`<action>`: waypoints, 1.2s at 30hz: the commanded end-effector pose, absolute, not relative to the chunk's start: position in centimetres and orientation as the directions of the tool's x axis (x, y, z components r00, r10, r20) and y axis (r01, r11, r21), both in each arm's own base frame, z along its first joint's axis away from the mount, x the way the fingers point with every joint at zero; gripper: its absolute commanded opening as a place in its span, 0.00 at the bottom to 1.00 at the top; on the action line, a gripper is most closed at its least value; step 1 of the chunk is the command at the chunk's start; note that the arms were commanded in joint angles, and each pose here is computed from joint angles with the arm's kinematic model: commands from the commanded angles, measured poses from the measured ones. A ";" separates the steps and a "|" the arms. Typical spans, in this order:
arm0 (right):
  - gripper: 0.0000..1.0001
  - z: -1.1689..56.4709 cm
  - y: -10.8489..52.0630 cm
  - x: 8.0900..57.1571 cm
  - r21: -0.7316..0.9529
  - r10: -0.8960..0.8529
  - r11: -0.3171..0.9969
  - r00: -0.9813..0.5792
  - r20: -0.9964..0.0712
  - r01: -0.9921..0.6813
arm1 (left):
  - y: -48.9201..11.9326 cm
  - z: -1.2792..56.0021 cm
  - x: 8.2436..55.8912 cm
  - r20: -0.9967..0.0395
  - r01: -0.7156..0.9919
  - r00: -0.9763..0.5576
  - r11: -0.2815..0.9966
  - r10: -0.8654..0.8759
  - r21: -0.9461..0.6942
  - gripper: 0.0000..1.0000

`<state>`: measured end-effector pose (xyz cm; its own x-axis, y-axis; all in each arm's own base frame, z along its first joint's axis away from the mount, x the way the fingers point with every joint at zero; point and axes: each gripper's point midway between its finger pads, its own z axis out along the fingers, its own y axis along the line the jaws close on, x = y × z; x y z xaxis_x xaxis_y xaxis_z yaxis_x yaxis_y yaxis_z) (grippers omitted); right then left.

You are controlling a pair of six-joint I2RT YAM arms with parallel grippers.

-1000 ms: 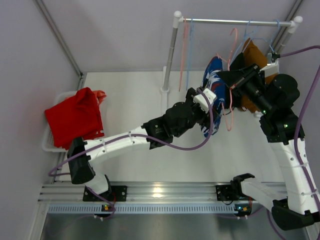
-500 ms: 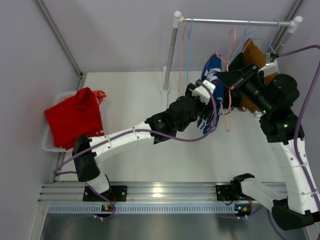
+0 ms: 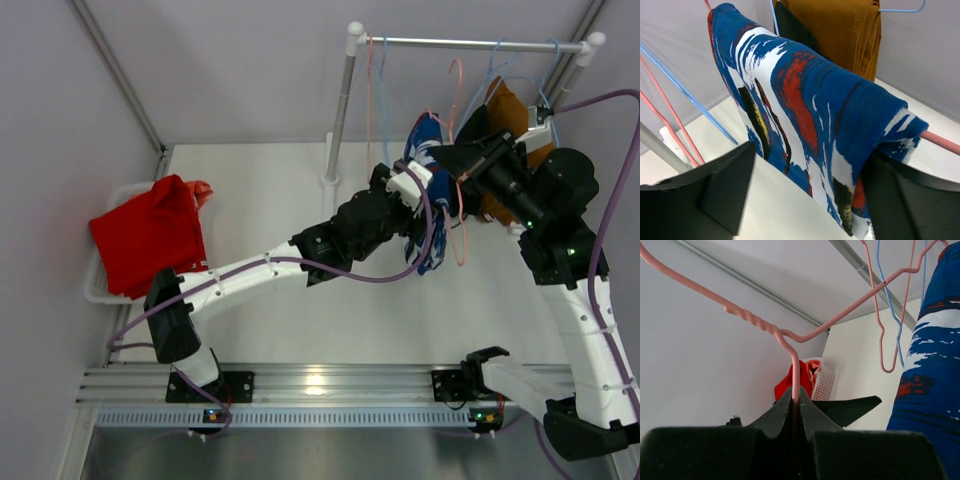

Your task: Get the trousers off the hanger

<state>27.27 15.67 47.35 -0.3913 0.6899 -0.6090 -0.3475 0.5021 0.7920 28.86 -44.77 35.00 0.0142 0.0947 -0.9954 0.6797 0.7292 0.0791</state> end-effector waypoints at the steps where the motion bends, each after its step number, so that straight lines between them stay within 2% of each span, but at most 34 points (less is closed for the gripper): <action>1: 0.00 55.6 16.1 23.5 0.680 0.718 0.410 -0.244 -0.652 -0.608 | -44.9 37.4 29.7 -0.997 0.663 0.054 0.745 0.050 0.074 0.79; 3: 0.00 55.4 16.1 23.4 0.670 0.710 0.417 -0.240 -0.662 -0.614 | -44.9 37.3 30.2 -0.997 0.651 0.052 0.755 0.060 0.080 0.67; 4: 0.00 55.6 16.0 23.1 0.665 0.709 0.417 -0.235 -0.664 -0.619 | -44.8 37.3 30.6 -0.997 0.646 0.052 0.759 0.061 0.080 0.55; 6: 0.00 55.3 16.0 23.0 0.658 0.702 0.427 -0.232 -0.674 -0.619 | -44.8 37.4 30.6 -0.997 0.662 0.049 0.746 0.053 0.072 0.40; 7: 0.00 55.3 16.0 22.8 0.654 0.700 0.429 -0.228 -0.677 -0.623 | -44.6 37.6 30.6 -0.998 0.669 0.049 0.740 0.048 0.069 0.24; 10: 0.00 54.9 15.5 22.9 0.642 0.691 0.468 -0.202 -0.694 -0.607 | -44.1 39.4 29.9 -0.998 0.719 0.057 0.694 -0.005 0.038 0.00; 13: 0.00 54.0 15.0 23.3 0.639 0.679 0.508 -0.188 -0.710 -0.577 | -43.9 40.4 29.5 -0.997 0.730 0.074 0.682 -0.020 0.041 0.00; 19: 0.00 50.5 13.4 25.1 0.632 0.647 0.618 -0.155 -0.747 -0.467 | -42.3 46.5 27.8 -0.982 0.753 0.155 0.656 -0.109 0.046 0.00; 36: 0.00 41.8 10.7 29.4 0.629 0.594 0.751 -0.210 -0.777 -0.202 | -39.5 57.7 25.6 -0.919 0.765 0.294 0.641 -0.262 0.062 0.00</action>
